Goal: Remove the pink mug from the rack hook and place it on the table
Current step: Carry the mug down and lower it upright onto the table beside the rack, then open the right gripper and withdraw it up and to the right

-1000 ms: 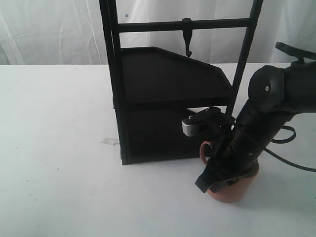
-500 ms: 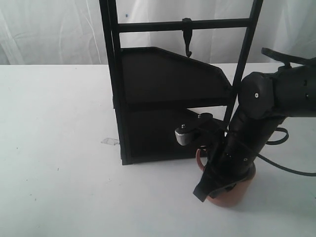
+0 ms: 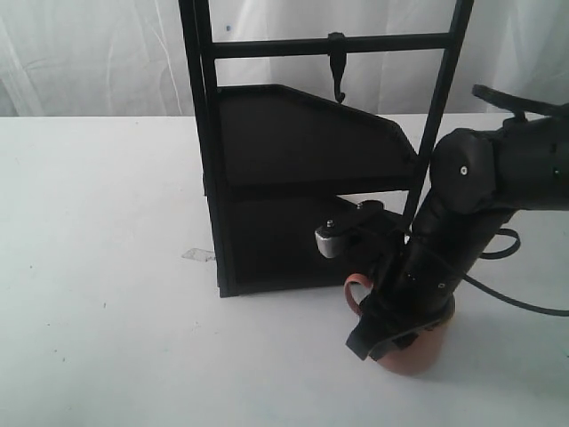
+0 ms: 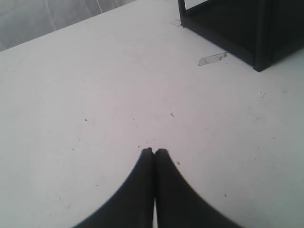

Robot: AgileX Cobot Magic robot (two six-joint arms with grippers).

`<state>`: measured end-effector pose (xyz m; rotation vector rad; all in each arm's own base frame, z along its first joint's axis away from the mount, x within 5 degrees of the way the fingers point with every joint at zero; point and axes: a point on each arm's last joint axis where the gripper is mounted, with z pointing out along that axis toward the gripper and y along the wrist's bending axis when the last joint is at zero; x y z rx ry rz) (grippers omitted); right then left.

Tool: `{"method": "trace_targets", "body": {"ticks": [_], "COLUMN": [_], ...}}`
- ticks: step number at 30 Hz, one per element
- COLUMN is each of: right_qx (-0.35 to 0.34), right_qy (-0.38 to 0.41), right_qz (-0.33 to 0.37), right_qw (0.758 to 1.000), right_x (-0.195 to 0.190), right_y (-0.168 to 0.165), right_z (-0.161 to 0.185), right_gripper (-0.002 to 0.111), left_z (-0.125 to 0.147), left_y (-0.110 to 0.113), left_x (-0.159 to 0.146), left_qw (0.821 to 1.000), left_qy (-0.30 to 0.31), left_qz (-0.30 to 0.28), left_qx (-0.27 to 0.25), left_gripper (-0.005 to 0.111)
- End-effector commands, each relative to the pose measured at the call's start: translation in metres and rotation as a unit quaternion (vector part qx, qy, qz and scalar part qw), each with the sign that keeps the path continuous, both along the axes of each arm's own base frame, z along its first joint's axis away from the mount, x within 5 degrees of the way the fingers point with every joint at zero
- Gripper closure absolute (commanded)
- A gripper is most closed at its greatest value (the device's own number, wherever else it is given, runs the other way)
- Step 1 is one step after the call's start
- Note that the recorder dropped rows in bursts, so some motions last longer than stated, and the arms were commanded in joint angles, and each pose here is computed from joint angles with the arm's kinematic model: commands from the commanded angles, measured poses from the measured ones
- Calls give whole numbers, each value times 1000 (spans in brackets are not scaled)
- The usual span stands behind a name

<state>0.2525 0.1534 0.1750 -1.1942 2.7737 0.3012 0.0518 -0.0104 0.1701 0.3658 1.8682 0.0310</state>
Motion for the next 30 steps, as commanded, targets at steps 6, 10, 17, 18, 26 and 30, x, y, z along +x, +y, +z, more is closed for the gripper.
{"method": "trace_targets", "body": {"ticks": [6, 10, 17, 18, 26, 30], "right_qx": [24, 31, 56, 62, 210, 284], "right_qy": [-36, -44, -77, -84, -205, -299], "right_qz": [2, 5, -9, -10, -46, -65], "right_qw": [999, 999, 995, 994, 955, 909], "right_x": [-13, -21, -39, -42, -114, -162], "right_y": [-5, -8, -17, -18, -47, -74], "right_z": [38, 52, 85, 90, 157, 169], "right_gripper": [68, 68, 68, 68, 93, 108], "left_z": [-2, -2, -2, -2, -2, -2], "left_y": [0, 0, 0, 0, 0, 0], "left_x": [0, 0, 0, 0, 0, 0], "left_qw": [1000, 1000, 1000, 1000, 1000, 1000], "left_qy": [3, 3, 3, 3, 3, 3], "left_qz": [2, 2, 2, 2, 2, 2], "left_qx": [-2, -2, -2, -2, -2, -2], "left_gripper": [107, 107, 107, 107, 107, 107]}}
